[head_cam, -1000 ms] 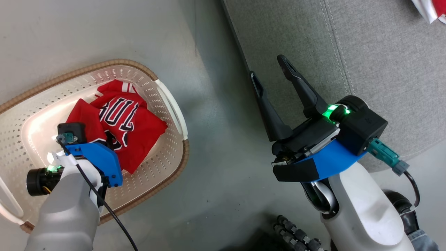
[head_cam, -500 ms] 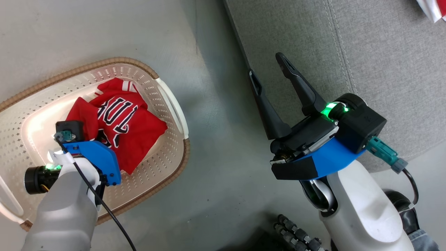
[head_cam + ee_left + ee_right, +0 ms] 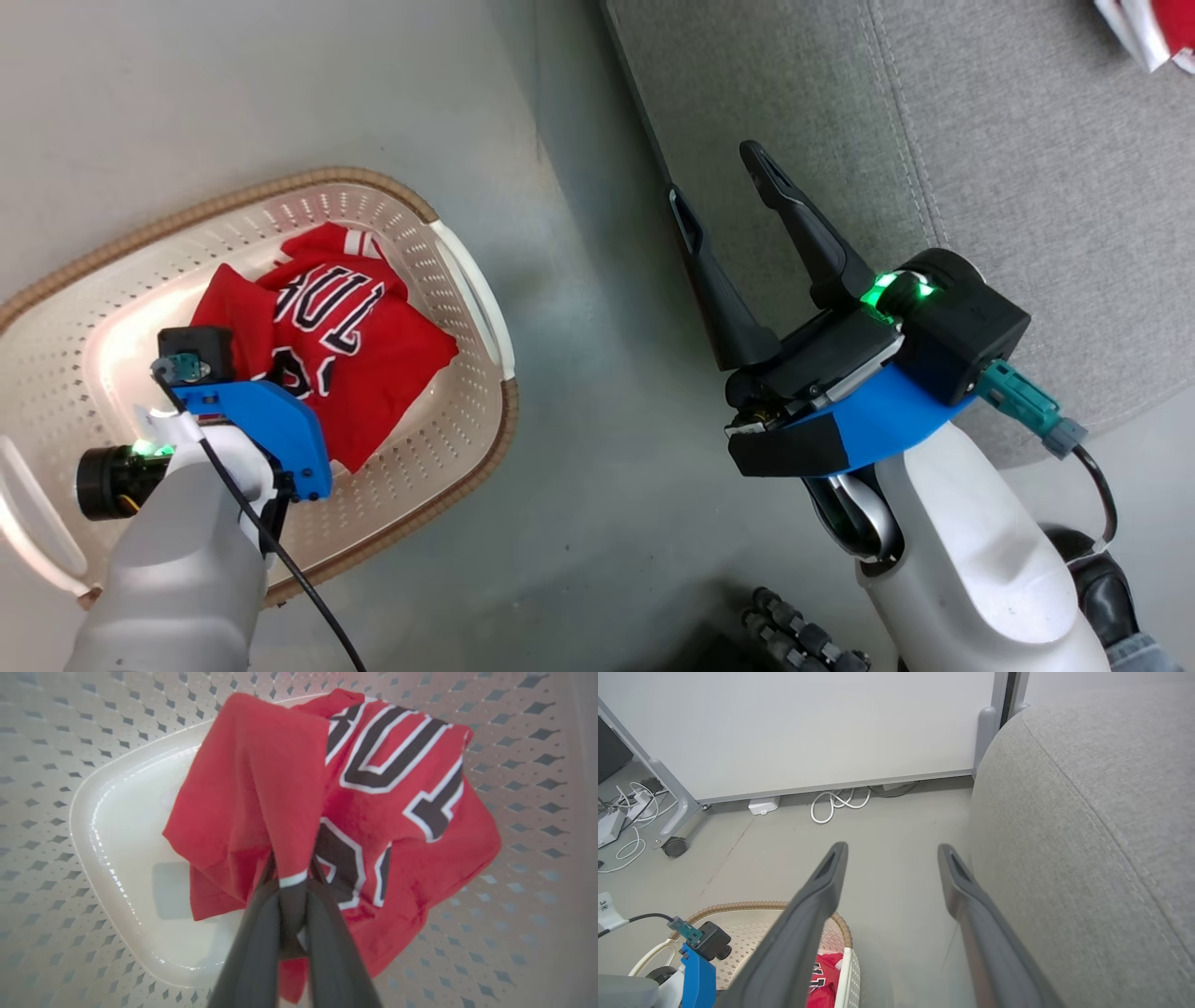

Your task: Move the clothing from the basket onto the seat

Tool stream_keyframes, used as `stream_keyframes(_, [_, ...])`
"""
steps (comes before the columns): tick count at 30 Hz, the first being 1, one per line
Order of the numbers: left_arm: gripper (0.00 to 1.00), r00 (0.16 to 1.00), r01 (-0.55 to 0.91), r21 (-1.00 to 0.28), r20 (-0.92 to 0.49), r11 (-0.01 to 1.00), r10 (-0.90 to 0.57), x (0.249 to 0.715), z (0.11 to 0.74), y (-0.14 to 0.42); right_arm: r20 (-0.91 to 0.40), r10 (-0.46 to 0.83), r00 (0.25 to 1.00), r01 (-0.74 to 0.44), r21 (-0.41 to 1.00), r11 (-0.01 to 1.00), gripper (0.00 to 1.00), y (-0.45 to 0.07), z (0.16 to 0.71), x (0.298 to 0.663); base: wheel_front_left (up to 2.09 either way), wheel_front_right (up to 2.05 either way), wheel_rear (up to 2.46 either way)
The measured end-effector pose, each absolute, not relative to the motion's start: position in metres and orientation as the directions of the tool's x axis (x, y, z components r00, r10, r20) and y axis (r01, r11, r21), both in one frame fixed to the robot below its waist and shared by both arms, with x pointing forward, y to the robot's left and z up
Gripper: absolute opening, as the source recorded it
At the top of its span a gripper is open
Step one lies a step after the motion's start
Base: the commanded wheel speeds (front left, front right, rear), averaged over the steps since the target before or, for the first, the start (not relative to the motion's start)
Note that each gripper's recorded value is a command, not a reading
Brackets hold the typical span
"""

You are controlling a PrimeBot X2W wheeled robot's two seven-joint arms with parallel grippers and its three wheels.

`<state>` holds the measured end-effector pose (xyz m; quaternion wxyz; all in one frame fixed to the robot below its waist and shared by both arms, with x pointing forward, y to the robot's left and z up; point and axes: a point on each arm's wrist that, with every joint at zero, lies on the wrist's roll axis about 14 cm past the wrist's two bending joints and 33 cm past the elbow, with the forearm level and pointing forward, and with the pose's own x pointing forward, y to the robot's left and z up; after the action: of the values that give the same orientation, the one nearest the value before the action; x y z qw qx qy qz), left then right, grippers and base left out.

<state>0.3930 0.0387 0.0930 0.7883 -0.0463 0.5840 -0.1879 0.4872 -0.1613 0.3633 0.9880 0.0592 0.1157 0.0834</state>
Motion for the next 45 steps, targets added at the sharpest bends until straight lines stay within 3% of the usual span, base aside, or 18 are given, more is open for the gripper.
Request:
stream_keyframes(15, [0.0,0.375,0.308,-0.307,-0.831,0.901,-0.411,0.404,0.162,0.029,-0.154,0.192,0.969,-0.177,0.106,0.978,1.0,-0.154,0.411,0.48,0.0,0.0,0.0])
stream_keyframes(30, [0.0,0.58,0.368,-0.272,-0.68,0.889,-0.448,0.4,0.27,0.025,-0.091,0.228,0.969,-0.219,0.093,0.971,1.0,-0.142,0.472,0.435,0.0,0.0,0.0])
stream_keyframes(45, [0.0,0.691,0.493,-0.24,-0.476,0.836,-0.544,0.387,0.368,0.007,-0.023,0.265,0.964,-0.261,0.111,0.959,1.0,-0.126,0.511,0.397,0.0,0.0,0.0])
